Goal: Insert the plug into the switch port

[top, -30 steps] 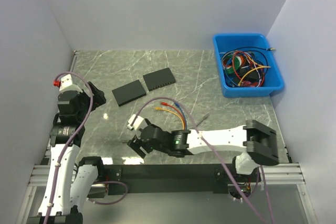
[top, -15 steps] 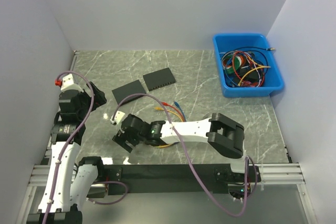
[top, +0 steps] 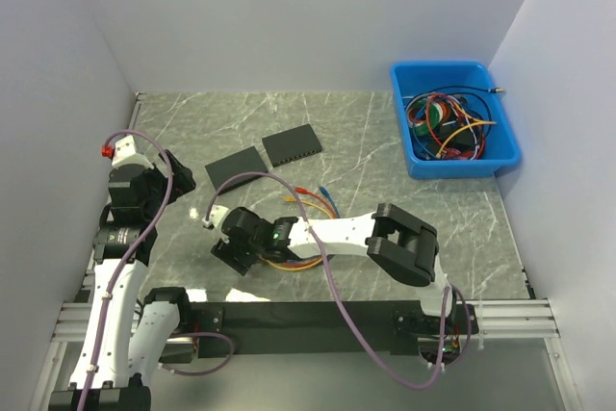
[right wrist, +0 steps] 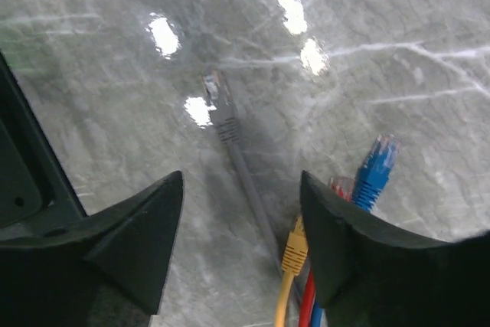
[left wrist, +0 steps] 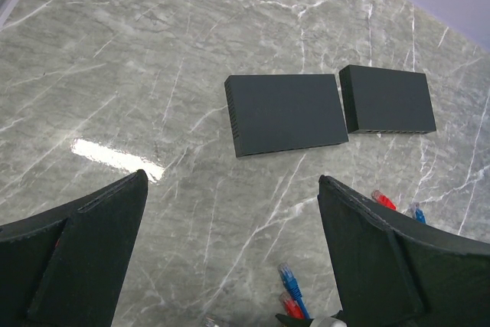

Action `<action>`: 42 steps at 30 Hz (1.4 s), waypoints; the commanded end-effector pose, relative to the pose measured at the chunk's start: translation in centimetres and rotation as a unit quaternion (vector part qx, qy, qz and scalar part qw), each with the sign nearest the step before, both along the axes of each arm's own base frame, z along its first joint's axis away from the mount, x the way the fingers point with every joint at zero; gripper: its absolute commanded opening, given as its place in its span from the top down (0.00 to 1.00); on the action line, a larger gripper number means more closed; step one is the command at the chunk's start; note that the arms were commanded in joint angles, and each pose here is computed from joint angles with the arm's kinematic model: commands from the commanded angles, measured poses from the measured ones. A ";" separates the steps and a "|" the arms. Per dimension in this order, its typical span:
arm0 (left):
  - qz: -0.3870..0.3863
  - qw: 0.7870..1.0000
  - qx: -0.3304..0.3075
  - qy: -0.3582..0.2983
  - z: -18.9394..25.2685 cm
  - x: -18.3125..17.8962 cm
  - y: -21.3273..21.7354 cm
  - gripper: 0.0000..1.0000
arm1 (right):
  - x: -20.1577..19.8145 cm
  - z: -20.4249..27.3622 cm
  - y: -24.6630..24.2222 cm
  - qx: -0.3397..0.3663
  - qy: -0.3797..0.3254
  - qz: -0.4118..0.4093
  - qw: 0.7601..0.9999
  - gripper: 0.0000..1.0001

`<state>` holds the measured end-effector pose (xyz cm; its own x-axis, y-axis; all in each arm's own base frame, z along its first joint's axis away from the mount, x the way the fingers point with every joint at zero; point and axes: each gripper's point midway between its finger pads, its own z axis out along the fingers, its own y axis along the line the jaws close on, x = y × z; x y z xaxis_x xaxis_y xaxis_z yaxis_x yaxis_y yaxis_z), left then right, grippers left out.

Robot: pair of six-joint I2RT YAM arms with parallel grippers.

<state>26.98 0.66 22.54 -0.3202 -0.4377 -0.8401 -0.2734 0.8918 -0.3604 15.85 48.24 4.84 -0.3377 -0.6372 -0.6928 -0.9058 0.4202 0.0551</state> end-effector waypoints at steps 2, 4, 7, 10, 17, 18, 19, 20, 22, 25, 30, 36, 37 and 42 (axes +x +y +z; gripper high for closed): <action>-0.005 1.000 0.004 -0.011 0.5 0.2 0.0 0.01 | 0.2 0.6 1.8 0.014 0.004 0.014 1.000 0.35; -0.005 1.000 0.005 -0.011 0.5 0.2 0.0 0.01 | 0.4 0.4 2.0 0.011 0.003 0.013 1.000 0.39; -0.006 1.000 0.005 -0.012 0.6 0.2 -0.1 0.01 | 0.6 -0.3 2.2 0.003 0.003 0.010 1.000 0.43; -0.006 1.000 0.005 -0.012 0.5 0.2 -0.1 0.01 | 0.6 -0.7 2.3 -0.001 0.004 0.009 1.000 0.46; -0.007 1.000 0.004 -0.012 0.6 0.1 -0.1 0.01 | 0.7 -1.4 2.5 -0.009 0.008 0.008 1.000 0.56; -0.006 1.000 0.004 -0.013 0.6 0.2 -0.1 0.01 | 0.7 -1.6 2.5 -0.010 0.009 0.008 1.000 0.56; -0.008 1.000 0.004 -0.013 0.6 0.2 -0.2 0.01 | 0.7 -1.6 2.6 -0.010 0.008 0.008 1.000 0.56; -0.007 1.000 0.004 -0.012 0.5 0.2 -0.1 0.01 | 0.7 -1.7 2.6 -0.011 0.009 0.008 1.000 0.57; -0.006 1.000 0.004 -0.013 0.6 0.2 -0.1 0.01 | 0.6 -1.8 2.6 -0.013 0.009 0.009 1.000 0.57; -0.008 1.000 0.003 -0.012 0.5 0.2 -0.1 0.01 | 1.0 -1.9 2.6 -0.016 0.003 0.002 1.000 0.59; -0.007 1.000 0.004 -0.011 0.4 0.2 -0.1 0.01 | 1.0 -2.7 2.4 -0.026 0.006 0.004 1.000 0.68; -0.007 1.000 0.004 -0.013 0.6 0.1 -0.1 0.01 | 0.5 -4.0 2.1 -0.041 0.010 0.007 0.999 0.87; -0.008 1.000 0.004 -0.013 0.5 0.1 -0.2 0.01 | 0.5 -4.2 2.1 -0.043 0.009 0.008 0.999 0.90; -0.011 1.000 0.003 -0.011 0.3 0.2 -0.2 0.01 | 0.5 -4.9 1.6 -0.050 0.011 0.001 0.999 1.00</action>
